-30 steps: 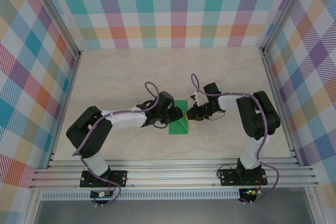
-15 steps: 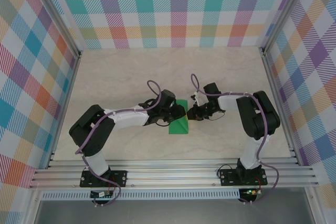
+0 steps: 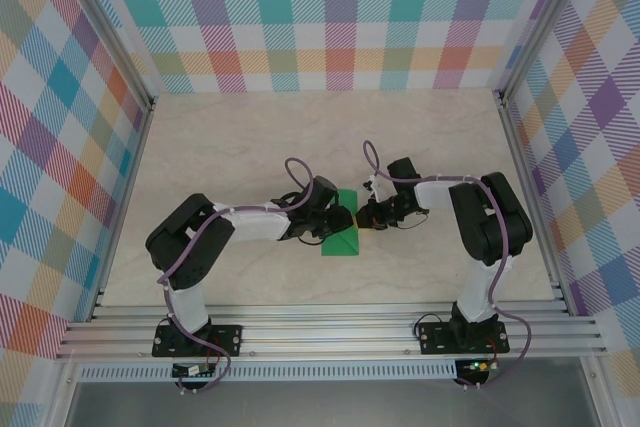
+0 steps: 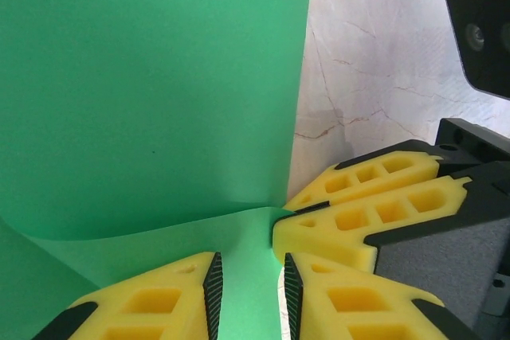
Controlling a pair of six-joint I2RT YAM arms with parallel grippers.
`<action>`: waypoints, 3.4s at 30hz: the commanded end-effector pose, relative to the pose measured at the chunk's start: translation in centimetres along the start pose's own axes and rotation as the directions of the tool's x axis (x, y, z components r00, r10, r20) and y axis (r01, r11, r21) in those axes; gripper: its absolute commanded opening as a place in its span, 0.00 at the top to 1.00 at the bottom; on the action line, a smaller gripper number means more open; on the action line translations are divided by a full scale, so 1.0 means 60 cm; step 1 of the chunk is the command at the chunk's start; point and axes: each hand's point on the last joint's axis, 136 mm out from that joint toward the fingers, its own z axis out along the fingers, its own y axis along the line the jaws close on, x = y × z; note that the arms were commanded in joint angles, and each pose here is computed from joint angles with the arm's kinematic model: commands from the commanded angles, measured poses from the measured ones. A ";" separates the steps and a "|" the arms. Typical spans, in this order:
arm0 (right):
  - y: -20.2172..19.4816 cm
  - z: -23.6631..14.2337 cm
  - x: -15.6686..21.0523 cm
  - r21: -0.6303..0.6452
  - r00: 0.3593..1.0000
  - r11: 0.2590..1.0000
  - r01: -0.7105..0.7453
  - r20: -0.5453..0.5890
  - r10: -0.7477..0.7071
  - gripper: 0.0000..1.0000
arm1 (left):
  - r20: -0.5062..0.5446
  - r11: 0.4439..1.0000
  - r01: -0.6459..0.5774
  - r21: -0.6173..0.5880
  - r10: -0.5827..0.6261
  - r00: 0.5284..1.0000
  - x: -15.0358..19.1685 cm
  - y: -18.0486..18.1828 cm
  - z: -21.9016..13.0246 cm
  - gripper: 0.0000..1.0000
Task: Fold a paper plane with a square sheet of paper (pick it up from the middle)
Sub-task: Fold the triangle a second time at the center of the table.
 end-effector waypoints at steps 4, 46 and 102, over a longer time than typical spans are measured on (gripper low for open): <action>-0.004 0.001 -0.004 0.007 1.000 1.000 0.007 -0.008 -0.007 0.89 | 0.000 1.000 -0.014 -0.017 0.014 1.000 0.012 0.014 0.017 0.71; 0.087 -0.028 0.073 -0.086 0.994 0.990 -0.112 -0.022 0.111 0.89 | -0.017 0.999 0.005 -0.033 -0.006 1.000 0.027 0.037 0.026 0.71; 0.067 0.000 0.088 0.065 0.978 0.978 -0.199 -0.056 0.203 0.89 | -0.026 0.999 0.006 -0.034 -0.007 1.000 0.030 0.037 0.023 0.72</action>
